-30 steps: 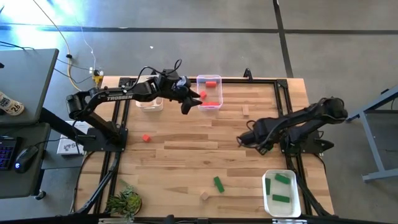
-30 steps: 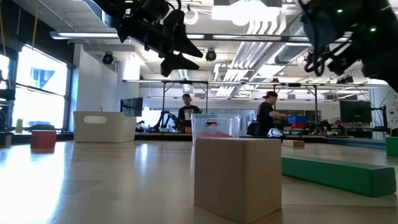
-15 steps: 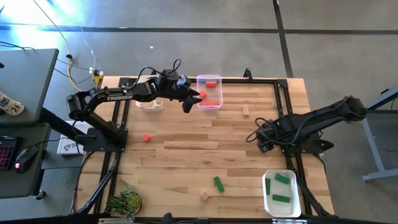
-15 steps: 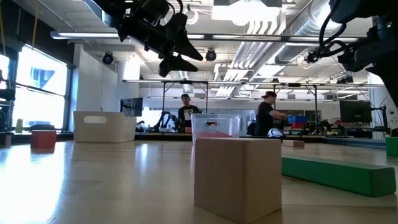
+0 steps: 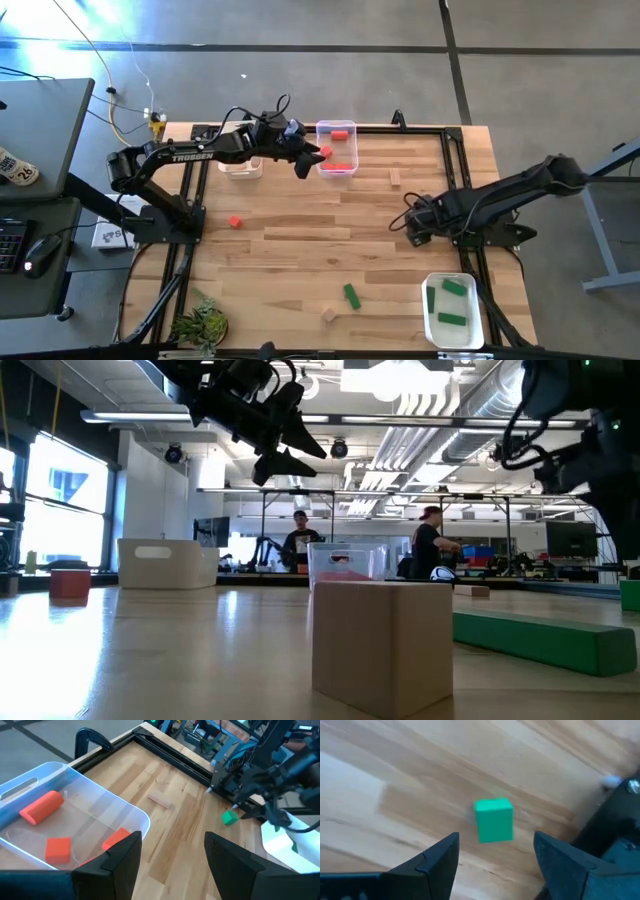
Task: Sort & place blocks by color
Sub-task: Put the green block into the bottom white bin
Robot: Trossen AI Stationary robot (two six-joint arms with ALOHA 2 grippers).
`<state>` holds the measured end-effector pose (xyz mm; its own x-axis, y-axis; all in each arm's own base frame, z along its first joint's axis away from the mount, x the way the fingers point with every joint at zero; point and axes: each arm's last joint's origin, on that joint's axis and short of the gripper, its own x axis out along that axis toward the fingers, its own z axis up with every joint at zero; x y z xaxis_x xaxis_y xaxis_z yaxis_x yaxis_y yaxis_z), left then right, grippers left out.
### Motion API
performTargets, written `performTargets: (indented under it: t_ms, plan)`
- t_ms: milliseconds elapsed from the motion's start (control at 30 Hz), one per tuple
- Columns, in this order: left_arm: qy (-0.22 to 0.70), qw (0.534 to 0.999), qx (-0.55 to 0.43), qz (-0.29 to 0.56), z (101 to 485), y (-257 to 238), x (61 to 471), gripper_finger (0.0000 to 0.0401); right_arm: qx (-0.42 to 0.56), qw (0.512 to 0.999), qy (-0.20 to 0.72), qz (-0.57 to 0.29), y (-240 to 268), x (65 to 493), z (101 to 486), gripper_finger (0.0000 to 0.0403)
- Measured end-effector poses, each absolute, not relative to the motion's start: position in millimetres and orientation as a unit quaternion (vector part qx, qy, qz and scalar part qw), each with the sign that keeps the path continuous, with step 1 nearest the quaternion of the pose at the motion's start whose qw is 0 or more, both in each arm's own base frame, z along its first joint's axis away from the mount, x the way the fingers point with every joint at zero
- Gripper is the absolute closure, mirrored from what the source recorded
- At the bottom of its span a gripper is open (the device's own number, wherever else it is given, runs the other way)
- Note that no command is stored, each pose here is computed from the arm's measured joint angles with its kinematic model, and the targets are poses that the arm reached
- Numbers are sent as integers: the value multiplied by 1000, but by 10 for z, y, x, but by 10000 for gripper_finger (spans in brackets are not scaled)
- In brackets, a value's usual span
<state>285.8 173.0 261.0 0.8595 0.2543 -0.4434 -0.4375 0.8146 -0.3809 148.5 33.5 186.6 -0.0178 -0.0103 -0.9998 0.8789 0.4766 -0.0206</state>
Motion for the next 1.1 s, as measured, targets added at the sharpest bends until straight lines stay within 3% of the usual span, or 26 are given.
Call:
performTargets:
  t_ms: [633,767,933,1100]
  plan:
    - [190,934,-241,184,2609,1730,2859,197,310,555,652,-413,386,1720,1450,165]
    - [190,934,-241,184,2609,1730,2859,197,306,550,657,-415,401,1781,1358,199]
    - [190,934,-241,184,2609,1730,2859,197,314,548,659,-409,414,1816,1345,289]
    - [192,937,-229,182,2609,1730,2859,197,326,550,660,-396,445,1862,1471,293]
